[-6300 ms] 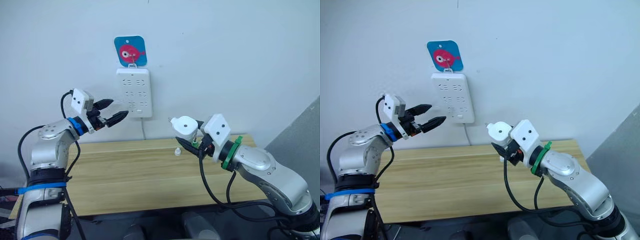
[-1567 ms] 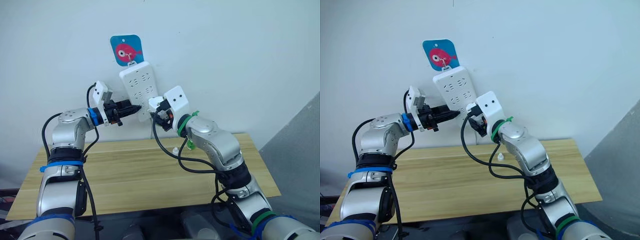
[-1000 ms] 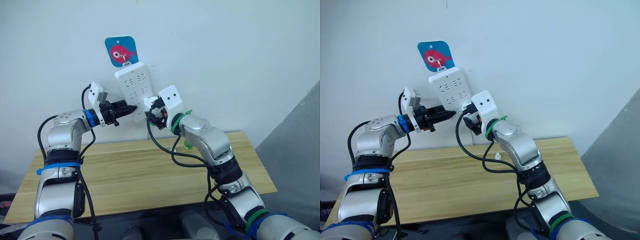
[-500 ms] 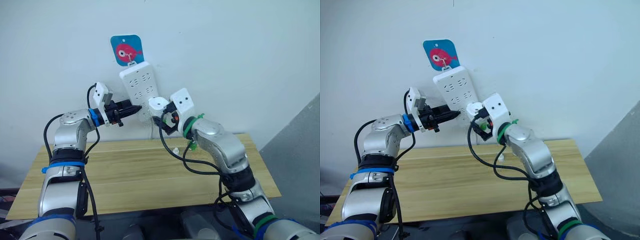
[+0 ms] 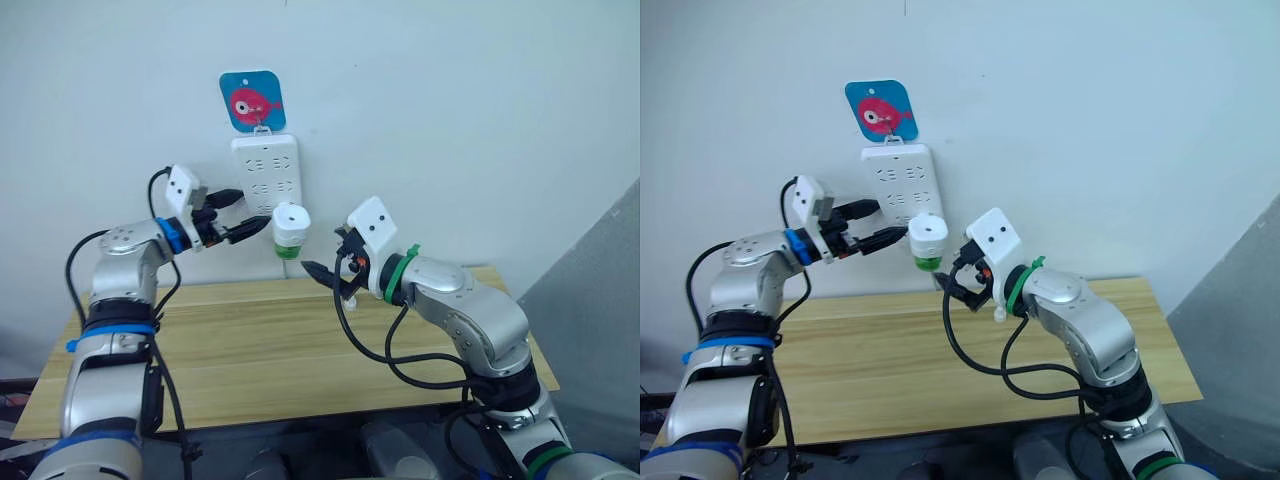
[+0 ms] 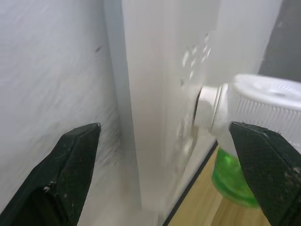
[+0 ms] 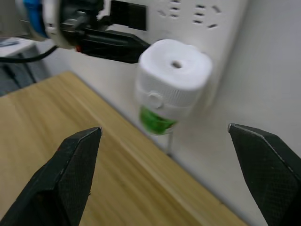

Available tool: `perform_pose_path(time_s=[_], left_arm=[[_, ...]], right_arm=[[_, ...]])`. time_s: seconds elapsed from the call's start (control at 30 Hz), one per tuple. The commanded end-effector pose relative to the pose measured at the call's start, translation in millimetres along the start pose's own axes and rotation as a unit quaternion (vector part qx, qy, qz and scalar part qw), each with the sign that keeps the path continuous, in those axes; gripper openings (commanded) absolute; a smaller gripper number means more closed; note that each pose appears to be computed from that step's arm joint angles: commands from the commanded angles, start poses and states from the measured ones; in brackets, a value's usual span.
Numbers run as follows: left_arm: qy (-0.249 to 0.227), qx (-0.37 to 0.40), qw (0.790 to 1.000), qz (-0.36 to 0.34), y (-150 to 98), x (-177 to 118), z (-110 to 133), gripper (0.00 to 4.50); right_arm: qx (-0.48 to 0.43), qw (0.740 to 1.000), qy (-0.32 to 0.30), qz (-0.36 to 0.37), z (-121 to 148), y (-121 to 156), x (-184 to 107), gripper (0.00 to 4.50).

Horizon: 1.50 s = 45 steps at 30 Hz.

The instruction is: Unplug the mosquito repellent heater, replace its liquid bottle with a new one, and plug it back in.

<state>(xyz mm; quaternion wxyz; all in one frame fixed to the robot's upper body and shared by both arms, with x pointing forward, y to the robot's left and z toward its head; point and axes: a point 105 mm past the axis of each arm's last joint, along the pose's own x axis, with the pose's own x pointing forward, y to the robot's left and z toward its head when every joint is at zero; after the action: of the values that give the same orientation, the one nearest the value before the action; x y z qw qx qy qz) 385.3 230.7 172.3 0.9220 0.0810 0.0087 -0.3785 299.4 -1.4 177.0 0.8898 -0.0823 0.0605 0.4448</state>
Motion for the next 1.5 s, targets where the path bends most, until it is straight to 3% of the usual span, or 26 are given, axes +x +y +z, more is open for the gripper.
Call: perform_pose_path(time_s=[0.03, 0.17, 0.27, 0.33, 0.53, 0.67, 0.9, 1.5], left_arm=[[-0.014, 0.029, 0.999, 0.025, 6.0, -21.5, 16.5, 4.49], [-0.004, 0.035, 0.999, 0.028, -1.8, -38.6, 15.1, 4.49], [0.01, 0.037, 0.999, 0.009, -28.3, -58.8, 12.9, 4.49], [0.009, 0.024, 1.0, -0.007, -52.0, -66.0, 12.3, 4.5], [-0.009, -0.003, 0.999, -0.039, -126.0, -72.1, 9.9, 4.5], [-0.025, -0.017, 0.999, -0.02, -149.3, -71.5, 7.0, 4.5], [-0.028, -0.027, 0.999, -0.021, -170.4, -67.6, 0.2, 4.5], [-0.03, -0.018, 0.999, -0.027, -167.3, -64.8, -2.5, 4.5]], right_arm=[[-0.037, 0.998, -0.047, 0.037, 18.2, 10.4, -7.6, 4.5], [-0.057, 0.995, -0.056, 0.06, 17.6, 15.6, -8.3, 4.5], [-0.07, 0.993, -0.061, 0.068, 15.2, 18.0, -4.9, 4.5], [-0.07, 0.994, -0.065, 0.057, 14.0, 14.4, -0.9, 3.94], [-0.071, 0.995, -0.07, 0.027, 7.8, 7.6, 12.9, 1.65], [-0.071, 0.995, -0.072, 0.012, 4.2, 6.3, 21.2, 0.12], [-0.068, 0.995, -0.076, -0.019, 3.0, -2.3, 33.2, 0.05], [-0.069, 0.992, -0.076, -0.073, 7.9, -20.6, 42.1, 0.05]])
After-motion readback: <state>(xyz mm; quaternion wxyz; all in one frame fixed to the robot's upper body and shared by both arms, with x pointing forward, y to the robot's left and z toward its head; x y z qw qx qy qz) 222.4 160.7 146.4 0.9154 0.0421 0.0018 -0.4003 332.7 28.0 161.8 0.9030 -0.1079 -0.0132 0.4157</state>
